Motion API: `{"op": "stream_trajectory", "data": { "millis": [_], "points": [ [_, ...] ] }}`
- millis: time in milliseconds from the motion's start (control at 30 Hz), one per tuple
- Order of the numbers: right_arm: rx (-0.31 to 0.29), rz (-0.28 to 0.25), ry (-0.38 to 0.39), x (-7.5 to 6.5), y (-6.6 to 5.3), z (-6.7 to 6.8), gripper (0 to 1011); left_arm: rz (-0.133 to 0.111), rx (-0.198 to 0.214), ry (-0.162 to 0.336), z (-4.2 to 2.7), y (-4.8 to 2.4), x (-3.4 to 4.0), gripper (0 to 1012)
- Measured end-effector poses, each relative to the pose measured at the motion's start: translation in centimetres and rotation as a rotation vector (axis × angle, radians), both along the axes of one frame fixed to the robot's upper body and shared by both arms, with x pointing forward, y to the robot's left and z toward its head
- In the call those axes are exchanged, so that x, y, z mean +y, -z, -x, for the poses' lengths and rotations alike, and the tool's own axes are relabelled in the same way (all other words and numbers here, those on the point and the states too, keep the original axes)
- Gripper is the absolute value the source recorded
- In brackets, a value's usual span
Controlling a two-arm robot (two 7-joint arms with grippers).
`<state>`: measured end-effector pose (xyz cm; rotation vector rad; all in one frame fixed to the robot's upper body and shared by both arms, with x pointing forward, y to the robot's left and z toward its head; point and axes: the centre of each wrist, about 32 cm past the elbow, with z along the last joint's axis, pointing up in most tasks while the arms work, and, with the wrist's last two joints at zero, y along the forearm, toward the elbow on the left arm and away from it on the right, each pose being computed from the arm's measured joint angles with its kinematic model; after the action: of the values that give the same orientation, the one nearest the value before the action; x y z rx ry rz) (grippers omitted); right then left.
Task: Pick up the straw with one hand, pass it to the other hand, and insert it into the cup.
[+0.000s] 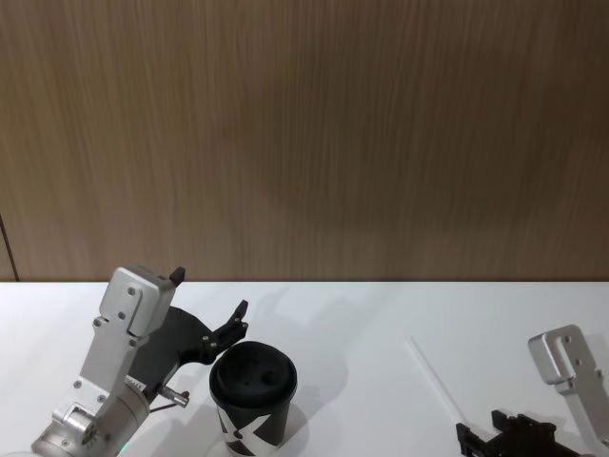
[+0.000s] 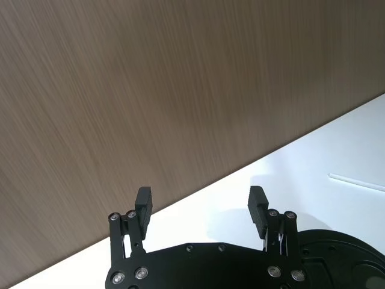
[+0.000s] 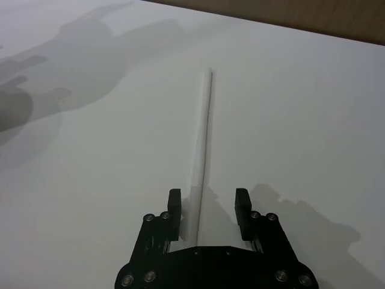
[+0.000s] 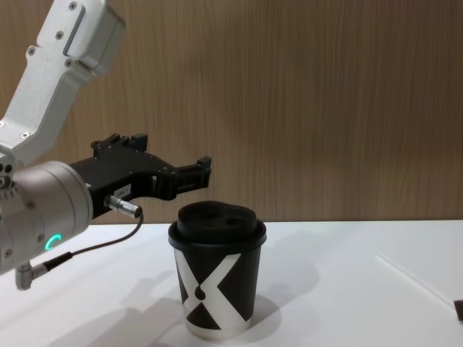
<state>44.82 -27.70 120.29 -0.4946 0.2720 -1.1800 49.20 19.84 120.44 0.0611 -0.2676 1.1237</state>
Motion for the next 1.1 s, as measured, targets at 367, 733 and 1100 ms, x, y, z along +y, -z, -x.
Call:
{"op": "stream_trajectory", "data": {
  "millis": [367,733,1100],
  "points": [
    [0.026,-0.018,-0.042,0.34,0.50,0.33,247,0.000,0.000,0.000,0.00,0.00,0.00,1003],
    [0.040,-0.031,-0.073,0.73,0.79,0.49,41,0.000,0.000,0.000,0.00,0.00,0.00,1003],
    [0.025,-0.039,-0.068,0.96,0.99,0.56,8,0.000,0.000,0.000,0.00,0.00,0.00,1003]
  ]
}}
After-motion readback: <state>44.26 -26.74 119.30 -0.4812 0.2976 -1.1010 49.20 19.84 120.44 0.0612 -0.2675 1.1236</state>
